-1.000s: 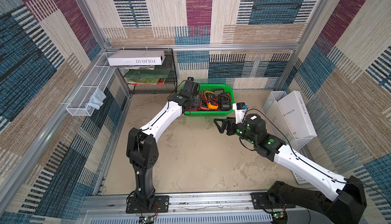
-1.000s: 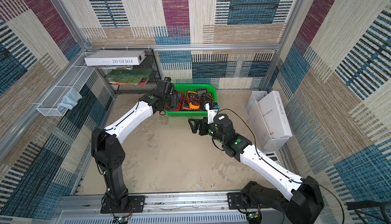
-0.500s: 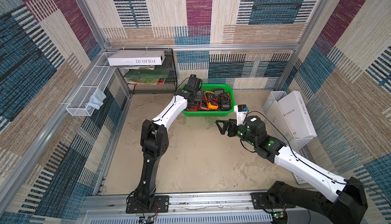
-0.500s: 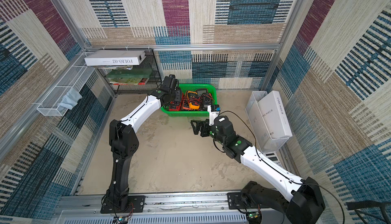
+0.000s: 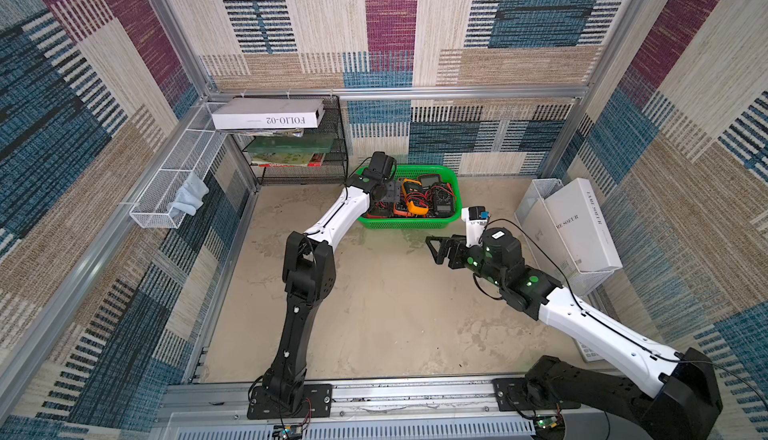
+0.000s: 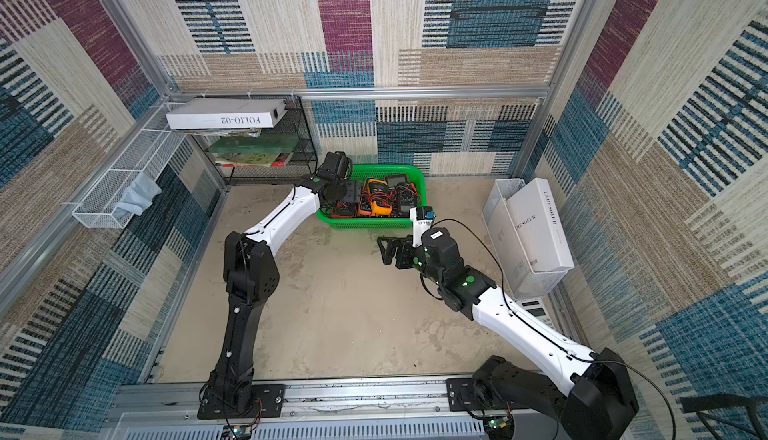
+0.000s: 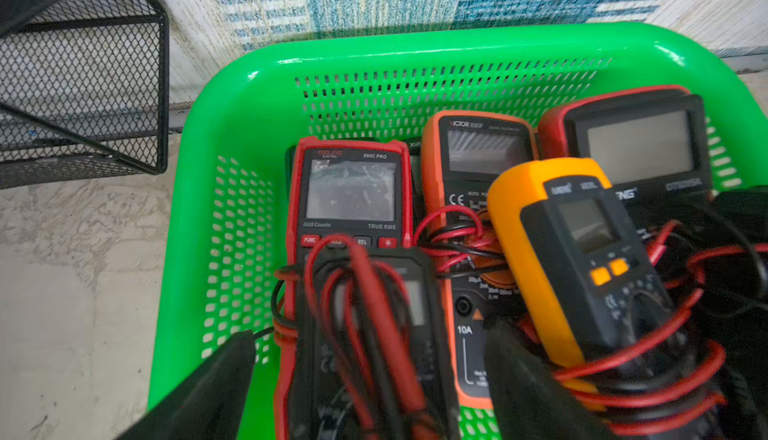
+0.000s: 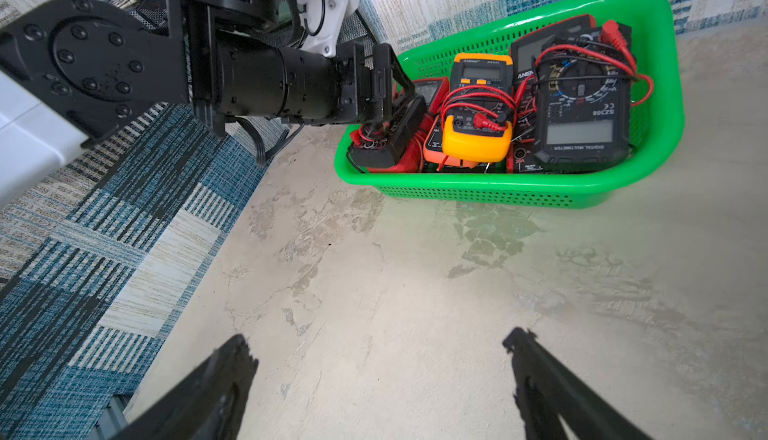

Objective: Put the multimeter into the basket
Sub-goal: Place the multimeter in the basket, then reset both arms

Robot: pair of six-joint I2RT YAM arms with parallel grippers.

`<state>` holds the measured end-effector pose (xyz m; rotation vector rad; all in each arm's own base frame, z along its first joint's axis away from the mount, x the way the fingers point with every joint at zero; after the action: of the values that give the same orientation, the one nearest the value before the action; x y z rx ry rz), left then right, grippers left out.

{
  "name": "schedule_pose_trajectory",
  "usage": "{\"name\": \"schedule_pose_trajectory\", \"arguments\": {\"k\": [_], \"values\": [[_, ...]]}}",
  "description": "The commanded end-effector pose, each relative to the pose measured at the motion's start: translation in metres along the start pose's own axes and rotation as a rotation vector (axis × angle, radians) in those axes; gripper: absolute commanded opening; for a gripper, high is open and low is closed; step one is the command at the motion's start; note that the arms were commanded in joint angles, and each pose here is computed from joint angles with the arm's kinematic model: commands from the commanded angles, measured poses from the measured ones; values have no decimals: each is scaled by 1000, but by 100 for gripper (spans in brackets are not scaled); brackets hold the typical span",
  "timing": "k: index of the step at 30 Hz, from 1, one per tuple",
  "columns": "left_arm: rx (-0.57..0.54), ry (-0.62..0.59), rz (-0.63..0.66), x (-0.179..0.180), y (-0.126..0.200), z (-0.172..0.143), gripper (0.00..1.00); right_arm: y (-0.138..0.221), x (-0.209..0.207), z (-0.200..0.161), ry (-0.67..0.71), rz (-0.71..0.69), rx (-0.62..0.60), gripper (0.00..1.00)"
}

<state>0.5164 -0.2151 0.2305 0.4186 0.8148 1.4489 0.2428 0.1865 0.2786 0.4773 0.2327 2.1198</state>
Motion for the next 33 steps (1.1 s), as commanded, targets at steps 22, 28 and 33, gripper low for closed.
{"name": "schedule_pose_trajectory", "arguments": {"k": [22, 28, 33], "values": [[-227, 46, -242, 16, 167, 18, 100, 22, -105, 55, -6, -388, -86, 100], [-376, 12, -173, 66, 210, -29, 100, 20, -160, 46, 75, -474, -86, 99], [-501, -62, -54, 116, 241, -73, 100, 26, -197, 28, 137, -597, -68, 100]]}}
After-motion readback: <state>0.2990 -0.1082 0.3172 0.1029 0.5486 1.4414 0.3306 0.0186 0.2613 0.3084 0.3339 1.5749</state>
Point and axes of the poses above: each gripper's point midway between its finger pads, its own y axis back along the fingers, its own x axis along the line the jaws close on, z = x × y, the point moved 8 cm from there along y, back along the fingers, and after that the axes turned 15 degrees about y, right-handed, at the moved point
